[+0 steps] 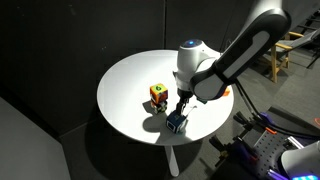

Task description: Put the light blue plushy cube on the orange plushy cube

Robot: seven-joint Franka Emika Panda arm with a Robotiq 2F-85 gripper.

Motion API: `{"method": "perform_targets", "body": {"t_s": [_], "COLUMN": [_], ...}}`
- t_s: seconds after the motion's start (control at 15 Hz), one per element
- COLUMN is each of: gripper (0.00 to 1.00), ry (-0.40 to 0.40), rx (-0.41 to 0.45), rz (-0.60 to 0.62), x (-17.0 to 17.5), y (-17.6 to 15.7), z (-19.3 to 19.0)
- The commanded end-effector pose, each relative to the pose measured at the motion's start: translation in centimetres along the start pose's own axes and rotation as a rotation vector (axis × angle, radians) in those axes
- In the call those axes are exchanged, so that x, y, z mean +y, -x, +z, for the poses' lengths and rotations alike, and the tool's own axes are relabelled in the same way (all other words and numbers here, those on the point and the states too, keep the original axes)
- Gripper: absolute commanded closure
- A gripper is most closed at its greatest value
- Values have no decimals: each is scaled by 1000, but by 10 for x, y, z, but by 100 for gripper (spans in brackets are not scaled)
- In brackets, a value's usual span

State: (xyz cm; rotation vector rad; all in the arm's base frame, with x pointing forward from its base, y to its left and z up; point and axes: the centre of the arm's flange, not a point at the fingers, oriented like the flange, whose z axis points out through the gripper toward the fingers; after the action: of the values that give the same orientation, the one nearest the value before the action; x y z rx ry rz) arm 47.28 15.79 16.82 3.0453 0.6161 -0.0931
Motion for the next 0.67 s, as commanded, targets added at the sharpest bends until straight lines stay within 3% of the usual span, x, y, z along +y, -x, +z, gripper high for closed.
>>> {"method": "perform_targets", "body": {"t_s": [0.0, 0.6], "gripper": [0, 0], "ry": [25, 6], "rx": [8, 41], "rz": [12, 70], "x": [-18, -32], "y": [-14, -19], "z": [8, 29]}}
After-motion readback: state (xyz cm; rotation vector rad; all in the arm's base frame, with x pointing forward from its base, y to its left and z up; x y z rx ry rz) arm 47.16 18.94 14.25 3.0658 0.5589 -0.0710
